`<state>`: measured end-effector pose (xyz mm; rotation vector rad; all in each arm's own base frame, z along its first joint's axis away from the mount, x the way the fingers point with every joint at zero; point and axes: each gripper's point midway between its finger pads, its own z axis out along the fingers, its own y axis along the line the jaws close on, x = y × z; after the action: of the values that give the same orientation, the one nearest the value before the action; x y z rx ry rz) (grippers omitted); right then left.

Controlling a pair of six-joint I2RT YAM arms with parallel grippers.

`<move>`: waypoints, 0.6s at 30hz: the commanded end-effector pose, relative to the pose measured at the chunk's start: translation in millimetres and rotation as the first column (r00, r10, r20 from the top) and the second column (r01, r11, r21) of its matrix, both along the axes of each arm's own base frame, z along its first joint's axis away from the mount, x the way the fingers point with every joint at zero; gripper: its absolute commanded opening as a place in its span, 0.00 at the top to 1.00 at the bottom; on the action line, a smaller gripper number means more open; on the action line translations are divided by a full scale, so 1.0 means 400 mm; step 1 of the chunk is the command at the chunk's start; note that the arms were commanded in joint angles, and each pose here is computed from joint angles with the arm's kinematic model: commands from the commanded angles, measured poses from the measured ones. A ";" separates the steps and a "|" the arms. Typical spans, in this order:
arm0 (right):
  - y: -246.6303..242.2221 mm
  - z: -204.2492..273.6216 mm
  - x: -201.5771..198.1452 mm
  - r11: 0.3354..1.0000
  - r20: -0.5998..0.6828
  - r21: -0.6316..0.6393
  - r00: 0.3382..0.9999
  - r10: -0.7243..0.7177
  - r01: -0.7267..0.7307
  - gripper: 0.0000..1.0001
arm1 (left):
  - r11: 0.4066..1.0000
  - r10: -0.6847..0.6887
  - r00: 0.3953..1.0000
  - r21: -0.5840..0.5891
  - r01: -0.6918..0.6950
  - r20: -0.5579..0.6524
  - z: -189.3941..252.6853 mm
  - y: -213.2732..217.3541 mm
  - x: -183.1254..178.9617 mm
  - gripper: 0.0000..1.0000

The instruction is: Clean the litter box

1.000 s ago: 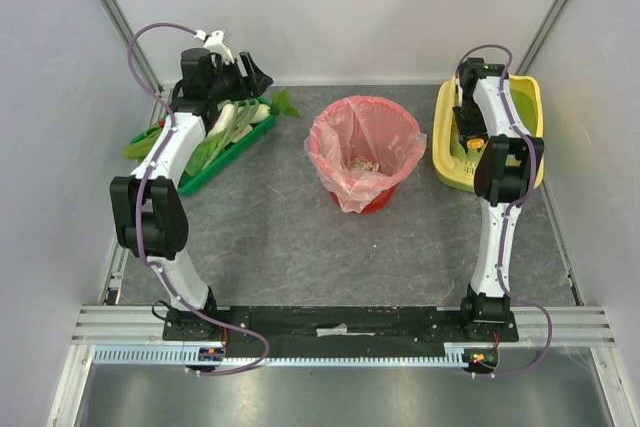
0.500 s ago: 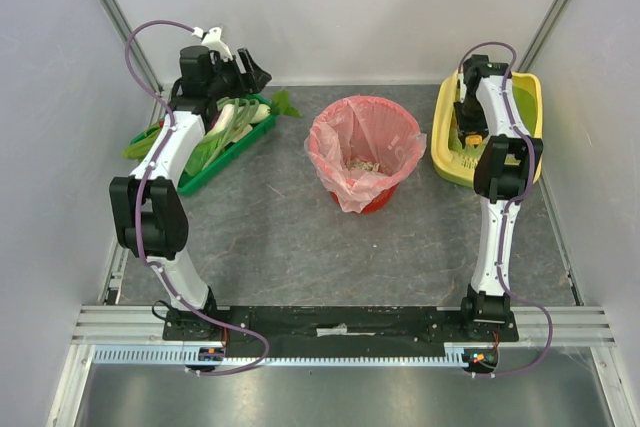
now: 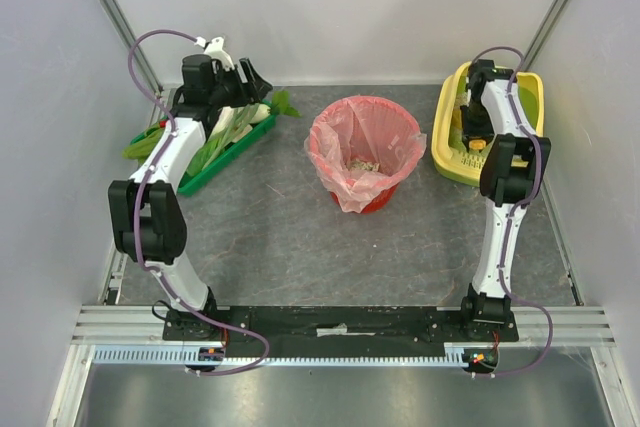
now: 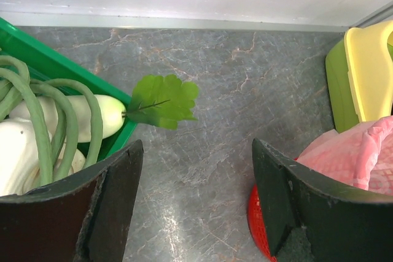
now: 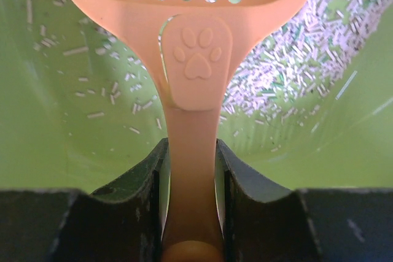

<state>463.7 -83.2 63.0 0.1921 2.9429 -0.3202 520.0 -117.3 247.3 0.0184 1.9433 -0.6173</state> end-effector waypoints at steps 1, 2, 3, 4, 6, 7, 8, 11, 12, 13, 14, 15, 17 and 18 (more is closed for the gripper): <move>-0.025 0.128 -0.007 0.998 0.117 -0.039 0.992 -0.051 0.056 1.00 | 1.000 -0.007 0.997 -0.022 0.009 0.074 0.076 -0.008 -0.023 0.22; -0.024 0.131 -0.011 0.998 0.116 -0.042 0.992 -0.050 0.055 1.00 | 1.000 -0.012 0.997 -0.020 0.014 0.071 0.072 -0.009 -0.025 0.22; -0.024 0.142 -0.011 0.997 0.126 -0.043 0.991 -0.053 0.059 1.00 | 1.000 -0.018 0.997 -0.017 0.020 0.072 0.071 -0.010 -0.026 0.22; -0.031 0.147 -0.011 0.996 0.132 -0.053 0.990 -0.058 0.065 1.00 | 1.000 -0.025 0.997 -0.016 0.026 0.074 0.073 -0.012 -0.027 0.22; -0.033 0.149 -0.009 0.996 0.137 -0.061 0.989 -0.061 0.070 1.00 | 0.999 -0.034 0.997 -0.010 0.035 0.076 0.072 -0.014 -0.027 0.22; -0.035 0.149 -0.002 0.995 0.149 -0.064 0.987 -0.062 0.073 1.00 | 0.999 -0.039 0.996 -0.007 0.040 0.079 0.074 -0.015 -0.028 0.22; -0.036 0.146 0.003 0.995 0.157 -0.062 0.985 -0.066 0.077 1.00 | 0.999 -0.041 0.996 -0.006 0.042 0.082 0.076 -0.016 -0.027 0.22; -0.029 0.140 0.024 0.995 0.191 -0.014 0.977 -0.097 0.101 1.00 | 0.999 -0.050 0.995 0.001 0.051 0.086 0.078 -0.017 -0.027 0.22; -0.028 0.136 0.029 0.994 0.196 0.003 0.975 -0.106 0.107 1.00 | 0.999 -0.051 0.995 0.004 0.051 0.087 0.079 -0.017 -0.028 0.22; -0.033 0.134 0.036 0.991 0.211 0.028 0.969 -0.132 0.129 1.00 | 0.999 -0.049 0.995 0.006 0.049 0.090 0.080 -0.015 -0.028 0.22; -0.034 0.130 0.039 0.990 0.217 0.048 0.966 -0.143 0.136 1.00 | 0.999 -0.048 0.995 0.008 0.048 0.090 0.080 -0.015 -0.028 0.22; -0.026 0.128 0.045 0.987 0.225 0.087 0.962 -0.152 0.135 1.00 | 0.999 -0.048 0.994 0.012 0.047 0.094 0.082 -0.013 -0.030 0.22; -0.040 0.127 0.051 0.978 0.244 0.128 0.951 -0.190 0.162 1.00 | 0.999 -0.046 0.994 0.022 0.044 0.103 0.086 -0.009 -0.030 0.22; -0.030 0.126 0.056 0.973 0.250 0.167 0.948 -0.198 0.159 1.00 | 0.999 -0.044 0.994 0.026 0.041 0.104 0.086 -0.008 -0.033 0.22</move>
<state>471.4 -92.6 98.5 0.3643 2.7965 -0.2558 511.9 -121.2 250.1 0.0401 1.9415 -0.6441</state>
